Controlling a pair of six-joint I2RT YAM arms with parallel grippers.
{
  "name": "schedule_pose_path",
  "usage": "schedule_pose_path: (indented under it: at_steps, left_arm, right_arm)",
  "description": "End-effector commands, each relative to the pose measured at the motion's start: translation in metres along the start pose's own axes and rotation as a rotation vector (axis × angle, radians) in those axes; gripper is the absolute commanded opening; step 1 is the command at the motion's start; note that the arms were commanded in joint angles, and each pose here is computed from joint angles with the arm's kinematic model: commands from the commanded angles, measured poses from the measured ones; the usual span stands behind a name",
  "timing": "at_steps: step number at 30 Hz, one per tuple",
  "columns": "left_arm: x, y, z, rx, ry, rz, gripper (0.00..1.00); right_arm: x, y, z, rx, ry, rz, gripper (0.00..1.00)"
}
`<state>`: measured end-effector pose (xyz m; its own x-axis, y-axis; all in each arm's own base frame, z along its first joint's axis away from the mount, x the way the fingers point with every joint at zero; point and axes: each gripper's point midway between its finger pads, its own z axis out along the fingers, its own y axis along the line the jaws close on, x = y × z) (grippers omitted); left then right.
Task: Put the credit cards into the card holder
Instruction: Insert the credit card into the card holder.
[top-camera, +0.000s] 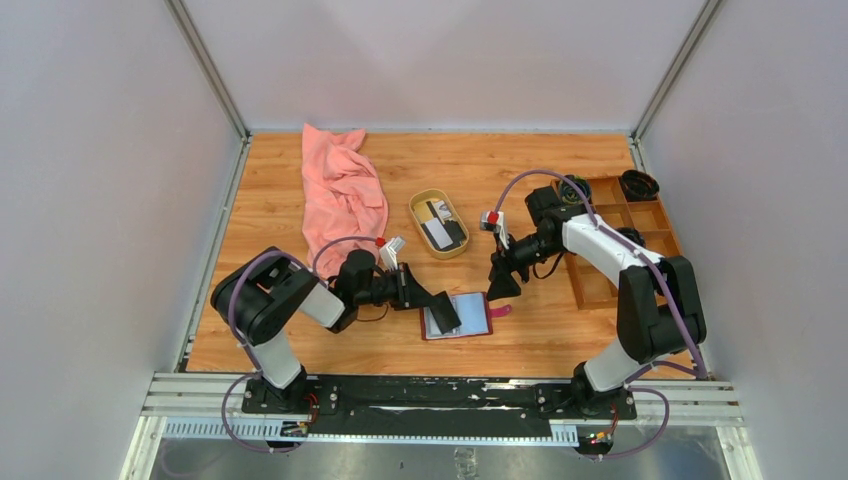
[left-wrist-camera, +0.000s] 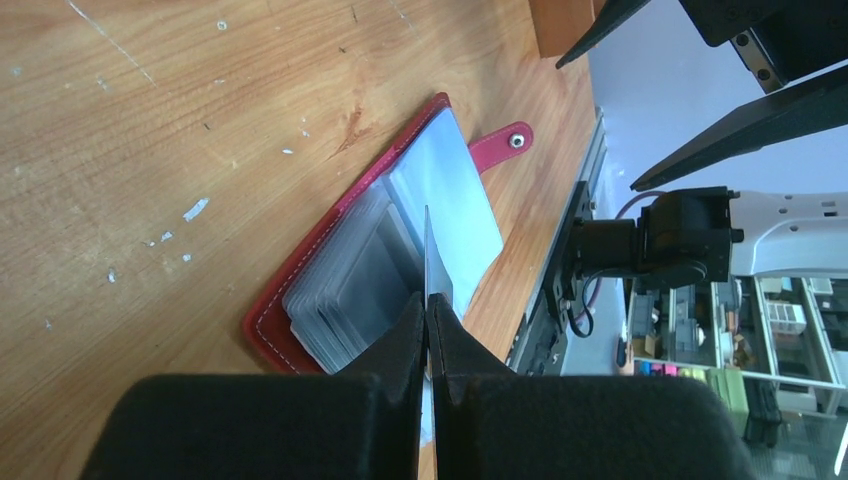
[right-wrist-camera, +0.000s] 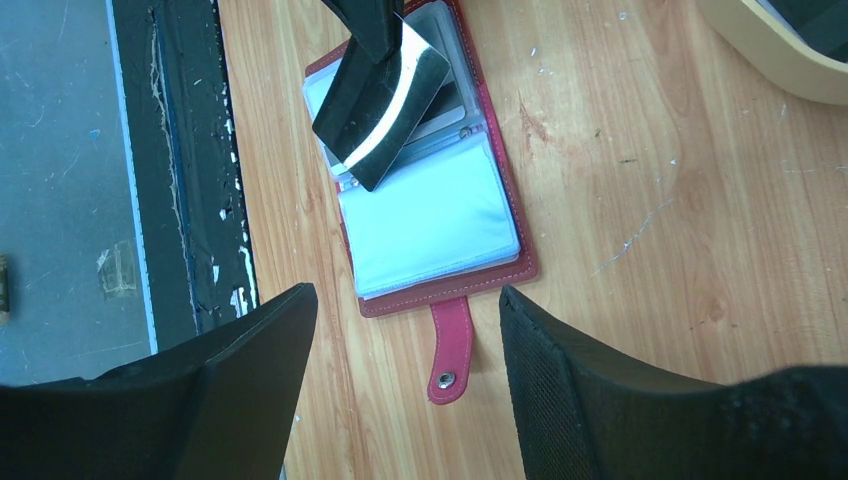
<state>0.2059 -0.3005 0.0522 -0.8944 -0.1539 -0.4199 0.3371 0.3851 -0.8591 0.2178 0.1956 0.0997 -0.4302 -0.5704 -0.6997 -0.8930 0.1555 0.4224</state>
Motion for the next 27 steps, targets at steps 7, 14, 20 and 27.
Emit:
schedule_pose_path:
  at_steps: [7,14,20,27]
  left_arm:
    - [-0.001,0.01,-0.002,-0.071,0.007,0.012,0.0]
    - [0.001,0.012,0.0,-0.084,0.027,0.004,0.0]
    - [0.004,0.012,0.005,-0.081,0.04,0.004,0.0]
    - [0.01,0.013,0.011,-0.082,0.067,-0.002,0.0]
  right_arm:
    - [0.004,0.004,0.004,-0.016,0.017,0.019,0.71]
    - [0.006,0.004,0.007,-0.023,0.027,0.028,0.7]
    - [0.006,0.003,0.008,-0.025,0.03,0.03,0.7]
    - [0.009,0.003,0.01,-0.03,0.04,0.041,0.7]
